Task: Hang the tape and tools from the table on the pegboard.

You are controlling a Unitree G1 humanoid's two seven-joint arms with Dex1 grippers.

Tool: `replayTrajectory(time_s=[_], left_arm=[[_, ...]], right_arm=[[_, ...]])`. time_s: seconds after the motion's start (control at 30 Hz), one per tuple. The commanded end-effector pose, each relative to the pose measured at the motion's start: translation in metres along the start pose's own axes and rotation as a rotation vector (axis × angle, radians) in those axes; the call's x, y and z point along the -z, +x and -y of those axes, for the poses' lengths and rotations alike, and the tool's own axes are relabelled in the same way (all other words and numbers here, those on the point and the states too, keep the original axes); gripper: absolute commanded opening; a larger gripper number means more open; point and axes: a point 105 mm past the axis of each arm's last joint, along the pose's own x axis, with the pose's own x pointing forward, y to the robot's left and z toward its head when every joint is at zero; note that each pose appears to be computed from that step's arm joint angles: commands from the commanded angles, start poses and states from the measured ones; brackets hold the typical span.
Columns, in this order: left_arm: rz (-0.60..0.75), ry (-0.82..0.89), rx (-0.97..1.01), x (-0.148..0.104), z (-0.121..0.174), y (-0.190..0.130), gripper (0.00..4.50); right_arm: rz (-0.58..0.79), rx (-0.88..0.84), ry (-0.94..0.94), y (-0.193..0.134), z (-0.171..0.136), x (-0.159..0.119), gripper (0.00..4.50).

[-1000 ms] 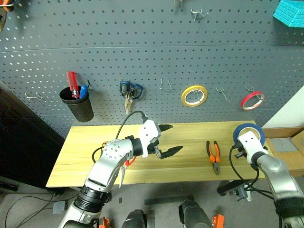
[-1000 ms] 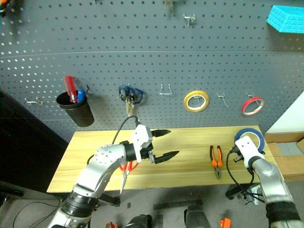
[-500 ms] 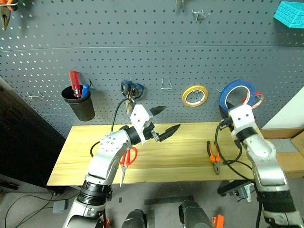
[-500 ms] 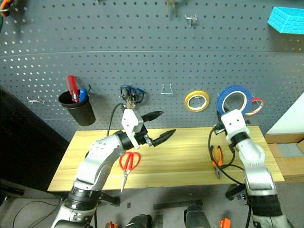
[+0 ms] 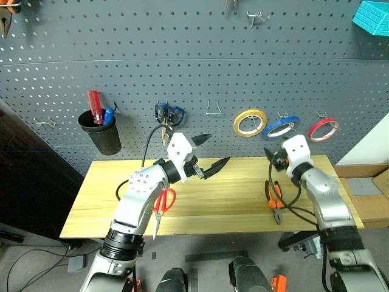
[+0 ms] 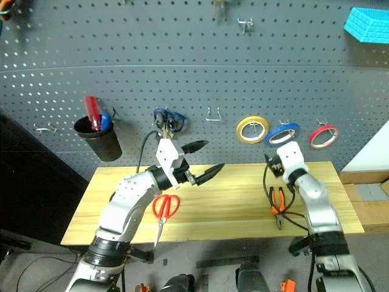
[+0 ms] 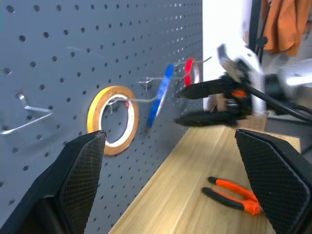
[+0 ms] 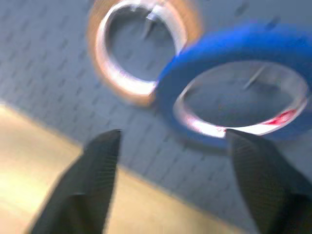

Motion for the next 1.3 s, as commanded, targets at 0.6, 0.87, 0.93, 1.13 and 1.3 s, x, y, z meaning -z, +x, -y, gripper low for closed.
replayTrajectory(time_s=[0.6,0.87,0.93,1.13,1.3], left_arm=[[-0.157,0.122,0.087,0.031,-0.009,-0.024,4.50],[-0.167,0.120,0.092,0.034,-0.007,-0.025,4.50],[-0.168,0.120,0.094,0.034,-0.007,-0.025,4.50],[-0.168,0.118,0.103,0.034,-0.005,-0.024,4.50],[-0.166,0.116,0.114,0.034,-0.002,-0.023,4.50]], right_arm=[[-0.565,0.187,0.403,-0.007,-0.037,0.068,4.45],[-0.615,0.228,0.402,-0.004,-0.032,0.086,4.45],[-0.640,0.225,0.417,-0.005,-0.033,0.092,4.45],[-0.710,0.218,0.462,-0.003,-0.032,0.110,4.45],[-0.757,0.205,0.506,-0.001,-0.034,0.118,4.45]])
